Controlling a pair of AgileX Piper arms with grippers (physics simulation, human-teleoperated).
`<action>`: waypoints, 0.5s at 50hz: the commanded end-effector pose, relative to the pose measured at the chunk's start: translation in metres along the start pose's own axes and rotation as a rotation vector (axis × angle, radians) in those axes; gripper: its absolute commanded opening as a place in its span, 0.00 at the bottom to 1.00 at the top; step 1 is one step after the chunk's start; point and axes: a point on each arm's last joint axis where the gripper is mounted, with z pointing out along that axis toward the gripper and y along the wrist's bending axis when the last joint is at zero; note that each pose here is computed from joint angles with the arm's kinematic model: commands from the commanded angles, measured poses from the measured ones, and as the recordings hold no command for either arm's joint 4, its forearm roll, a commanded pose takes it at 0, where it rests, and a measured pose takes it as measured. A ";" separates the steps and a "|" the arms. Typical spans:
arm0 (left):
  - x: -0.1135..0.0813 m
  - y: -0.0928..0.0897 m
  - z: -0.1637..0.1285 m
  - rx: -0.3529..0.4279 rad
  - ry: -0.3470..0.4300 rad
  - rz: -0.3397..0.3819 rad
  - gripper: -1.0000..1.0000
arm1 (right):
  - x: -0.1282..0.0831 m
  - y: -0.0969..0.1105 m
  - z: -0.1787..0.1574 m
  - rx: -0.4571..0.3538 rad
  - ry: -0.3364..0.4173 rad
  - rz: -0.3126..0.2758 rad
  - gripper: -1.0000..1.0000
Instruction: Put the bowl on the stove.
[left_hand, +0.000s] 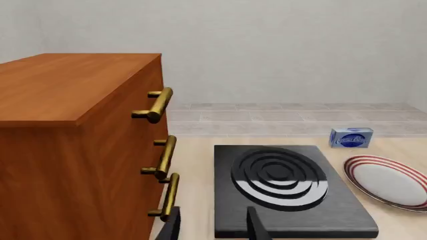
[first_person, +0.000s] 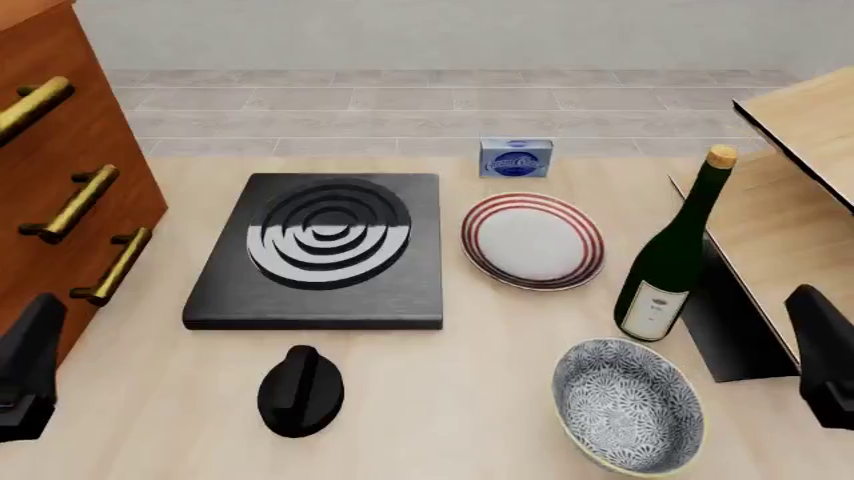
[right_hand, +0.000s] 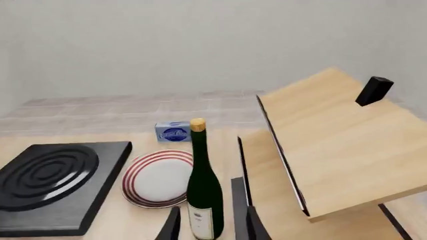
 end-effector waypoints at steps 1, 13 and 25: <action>-0.001 0.000 0.000 0.000 0.001 0.000 1.00 | 0.009 -0.001 -0.003 0.000 -0.052 -0.052 1.00; 0.000 0.000 0.003 0.002 0.004 -0.002 1.00 | 0.009 0.000 -0.003 -0.003 -0.054 -0.057 1.00; 0.000 0.000 0.003 0.002 0.004 -0.002 1.00 | -0.003 0.001 -0.005 -0.022 -0.070 -0.077 1.00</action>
